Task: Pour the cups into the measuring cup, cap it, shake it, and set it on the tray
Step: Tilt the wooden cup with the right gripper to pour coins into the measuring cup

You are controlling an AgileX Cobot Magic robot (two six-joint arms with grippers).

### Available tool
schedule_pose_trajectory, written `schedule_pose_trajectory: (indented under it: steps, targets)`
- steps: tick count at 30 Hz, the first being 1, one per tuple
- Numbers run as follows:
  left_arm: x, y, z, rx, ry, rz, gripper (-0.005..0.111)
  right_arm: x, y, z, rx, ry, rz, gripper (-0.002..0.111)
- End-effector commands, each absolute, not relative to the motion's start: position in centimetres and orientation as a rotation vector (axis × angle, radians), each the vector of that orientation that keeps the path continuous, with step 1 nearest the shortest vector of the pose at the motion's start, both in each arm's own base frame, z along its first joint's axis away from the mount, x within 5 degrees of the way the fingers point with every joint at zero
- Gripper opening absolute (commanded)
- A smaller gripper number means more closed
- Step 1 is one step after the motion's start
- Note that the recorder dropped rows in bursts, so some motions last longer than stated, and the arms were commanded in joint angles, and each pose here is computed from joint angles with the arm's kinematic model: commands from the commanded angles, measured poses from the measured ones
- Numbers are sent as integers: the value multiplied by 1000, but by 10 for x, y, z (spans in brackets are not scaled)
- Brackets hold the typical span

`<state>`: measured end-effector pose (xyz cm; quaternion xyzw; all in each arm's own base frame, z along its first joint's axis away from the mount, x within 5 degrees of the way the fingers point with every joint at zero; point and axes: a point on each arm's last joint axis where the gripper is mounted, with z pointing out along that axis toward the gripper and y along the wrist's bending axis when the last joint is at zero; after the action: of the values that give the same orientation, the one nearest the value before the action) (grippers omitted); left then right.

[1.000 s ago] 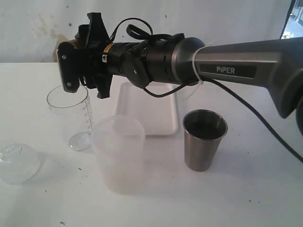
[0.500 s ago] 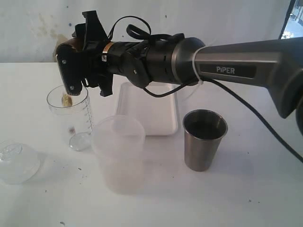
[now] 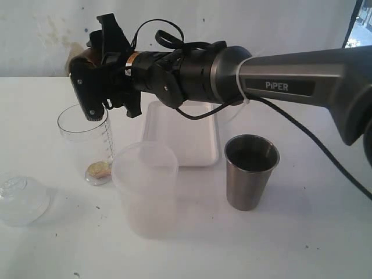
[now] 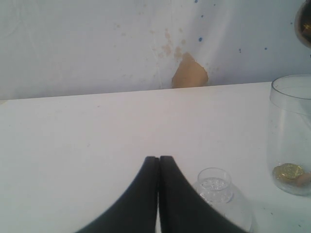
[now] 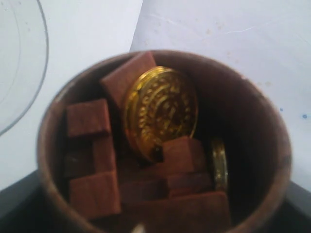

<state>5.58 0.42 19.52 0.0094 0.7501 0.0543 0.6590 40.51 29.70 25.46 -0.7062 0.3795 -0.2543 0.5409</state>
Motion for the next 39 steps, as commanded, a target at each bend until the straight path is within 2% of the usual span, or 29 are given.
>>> schedule_pose_trajectory:
  steps: [1,39]
  targets:
    - [56,4,195,20,1687,114,1,405,298,259,-1671,866,-628,0]
    - [56,4,195,20,1687,114,1,401,304,261,-1784,625,-807,0]
